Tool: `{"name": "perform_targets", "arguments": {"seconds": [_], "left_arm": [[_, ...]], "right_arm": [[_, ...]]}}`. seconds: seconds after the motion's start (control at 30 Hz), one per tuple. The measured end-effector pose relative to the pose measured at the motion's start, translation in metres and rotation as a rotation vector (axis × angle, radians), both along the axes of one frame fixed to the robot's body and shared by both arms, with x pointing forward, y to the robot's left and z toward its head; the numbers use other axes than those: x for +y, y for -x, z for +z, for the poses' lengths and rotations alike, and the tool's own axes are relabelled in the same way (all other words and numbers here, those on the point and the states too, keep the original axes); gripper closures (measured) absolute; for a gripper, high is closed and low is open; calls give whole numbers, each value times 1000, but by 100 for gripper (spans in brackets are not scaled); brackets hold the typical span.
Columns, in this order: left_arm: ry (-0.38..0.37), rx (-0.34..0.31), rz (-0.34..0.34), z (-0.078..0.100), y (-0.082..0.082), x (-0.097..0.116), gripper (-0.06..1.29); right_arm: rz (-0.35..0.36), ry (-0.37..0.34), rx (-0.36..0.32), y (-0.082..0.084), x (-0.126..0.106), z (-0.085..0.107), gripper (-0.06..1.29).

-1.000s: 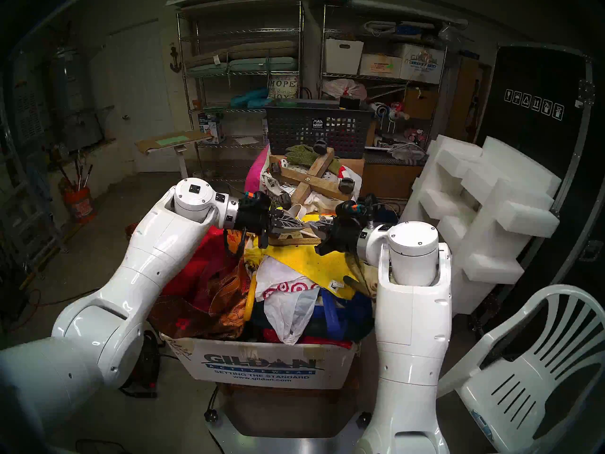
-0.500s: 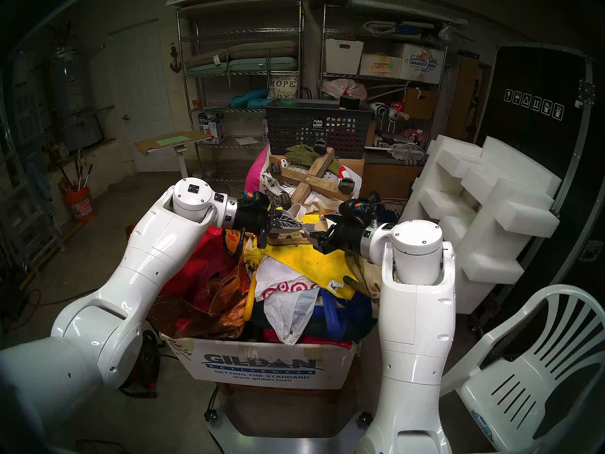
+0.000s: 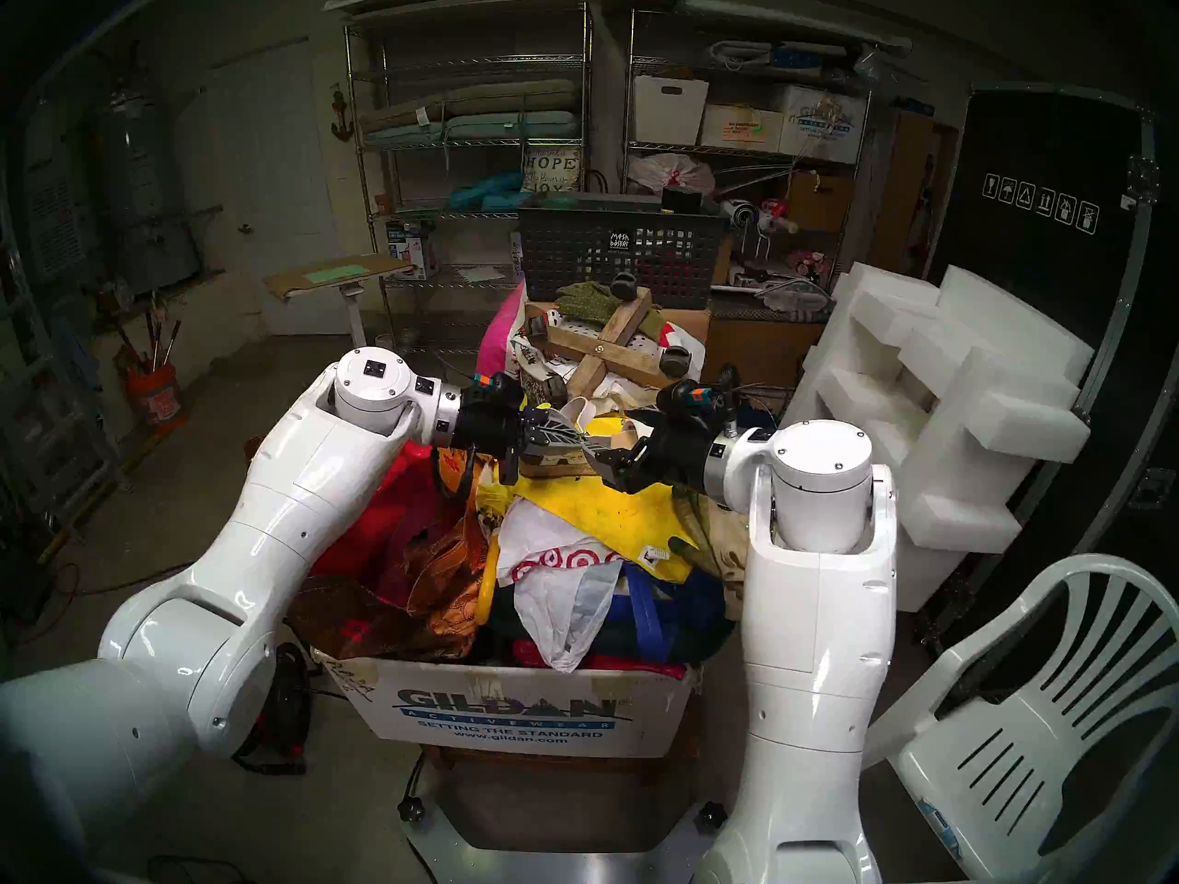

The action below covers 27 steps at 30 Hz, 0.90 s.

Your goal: Unbuckle a shoe

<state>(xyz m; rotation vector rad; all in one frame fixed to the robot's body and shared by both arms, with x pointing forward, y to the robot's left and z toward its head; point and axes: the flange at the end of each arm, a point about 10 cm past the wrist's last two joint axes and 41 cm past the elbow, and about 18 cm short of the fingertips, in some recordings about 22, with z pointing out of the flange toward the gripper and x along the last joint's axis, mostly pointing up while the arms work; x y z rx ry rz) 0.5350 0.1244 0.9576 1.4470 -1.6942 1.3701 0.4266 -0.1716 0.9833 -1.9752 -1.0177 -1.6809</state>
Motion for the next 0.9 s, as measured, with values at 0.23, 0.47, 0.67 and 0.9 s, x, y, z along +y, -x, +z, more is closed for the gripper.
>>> {"name": "perform_targets", "arguments": {"seconds": [0.23,0.47,0.67,0.9], "left_arm": [[1,0,4,0,1,1,122],[3,0,6,-1,1,1,122],[4,2,5,-1,1,1,122],[3,2,4,-1,1,1,122]], "right_arm": [[66,6,5,7,5,5,21],[118,21,22,10,9,4,38],[123,38,35,7,11,1,41],[126,64,61,3,13,-7,41]]}}
